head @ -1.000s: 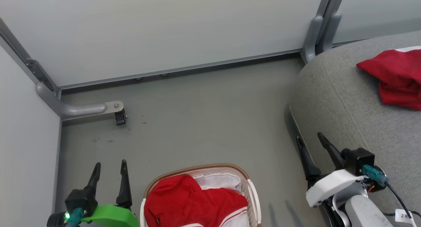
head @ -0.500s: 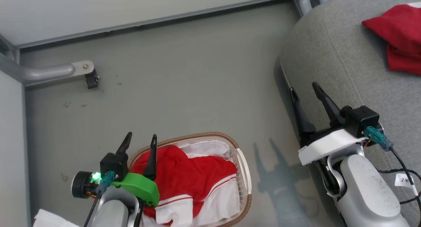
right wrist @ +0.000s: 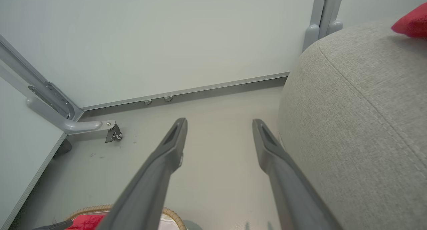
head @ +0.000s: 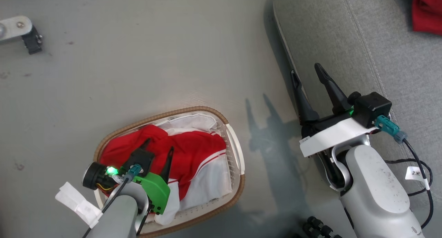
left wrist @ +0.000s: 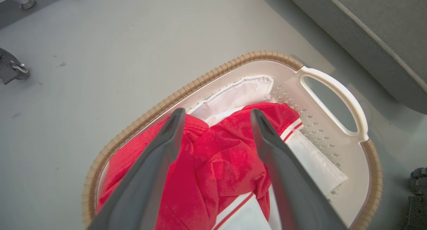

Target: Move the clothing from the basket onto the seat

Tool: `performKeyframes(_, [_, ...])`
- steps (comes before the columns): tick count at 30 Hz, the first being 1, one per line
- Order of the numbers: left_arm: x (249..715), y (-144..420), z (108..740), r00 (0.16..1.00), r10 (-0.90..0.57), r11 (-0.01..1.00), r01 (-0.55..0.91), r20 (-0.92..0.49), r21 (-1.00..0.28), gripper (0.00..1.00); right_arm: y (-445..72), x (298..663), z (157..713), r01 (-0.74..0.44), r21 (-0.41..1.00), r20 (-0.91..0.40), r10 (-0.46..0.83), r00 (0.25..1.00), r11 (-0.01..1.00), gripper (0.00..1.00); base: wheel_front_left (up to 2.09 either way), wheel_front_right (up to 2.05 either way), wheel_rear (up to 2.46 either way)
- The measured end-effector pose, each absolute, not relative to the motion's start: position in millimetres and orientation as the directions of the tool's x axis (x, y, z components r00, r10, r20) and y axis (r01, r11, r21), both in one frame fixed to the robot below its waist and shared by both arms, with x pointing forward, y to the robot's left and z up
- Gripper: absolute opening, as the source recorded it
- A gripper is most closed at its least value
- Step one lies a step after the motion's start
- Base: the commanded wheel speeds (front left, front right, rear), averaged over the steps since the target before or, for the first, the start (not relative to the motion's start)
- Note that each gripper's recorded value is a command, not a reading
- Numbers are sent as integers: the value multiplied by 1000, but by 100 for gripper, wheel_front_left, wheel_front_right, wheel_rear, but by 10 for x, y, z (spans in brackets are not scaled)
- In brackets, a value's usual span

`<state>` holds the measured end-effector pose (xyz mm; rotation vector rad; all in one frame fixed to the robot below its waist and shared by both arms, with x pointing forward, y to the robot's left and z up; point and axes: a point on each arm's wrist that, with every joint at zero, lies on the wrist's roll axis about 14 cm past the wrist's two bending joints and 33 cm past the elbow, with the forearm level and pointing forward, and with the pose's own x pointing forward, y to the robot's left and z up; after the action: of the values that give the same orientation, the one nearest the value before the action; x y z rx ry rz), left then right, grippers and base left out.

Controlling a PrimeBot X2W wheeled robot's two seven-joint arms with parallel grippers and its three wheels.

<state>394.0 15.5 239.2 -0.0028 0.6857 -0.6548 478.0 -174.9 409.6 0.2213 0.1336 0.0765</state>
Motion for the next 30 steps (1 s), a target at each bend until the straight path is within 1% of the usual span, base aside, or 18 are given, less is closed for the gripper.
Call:
performKeyframes(8, [3536, -97, 1788, 330, -627, 665, 699, -706, -263, 100, -1875, 4734, 3748, -1, 251, -208, 55, 977, 968, 100, 0, 0, 0])
performKeyframes(11, [3453, -171, 1619, 254, -631, 619, 734, -733, -279, 100, -1924, 4707, 3628, 19, 252, -239, 43, 970, 968, 100, 0, 0, 0])
performKeyframes(15, [3442, -149, 1406, 196, -610, 597, 751, -767, -283, 100, -1981, 4714, 3519, 38, 249, -262, 30, 964, 968, 100, 0, 0, 0])
performKeyframes(19, [3510, -92, 1227, 174, -588, 593, 756, -790, -276, 100, -2021, 4701, 3408, 52, 244, -288, 21, 957, 968, 100, 0, 0, 0])
performKeyframes(23, [3658, -162, 1141, 207, -594, 617, 737, -777, -276, 100, -2061, 4691, 3307, 65, 237, -310, 12, 951, 969, 100, 0, 0, 0])
performKeyframes(30, [3647, -184, 1063, 209, -597, 624, 728, -774, -284, 100, -2085, 4659, 3219, 78, 236, -333, 6, 943, 969, 100, 0, 0, 0])
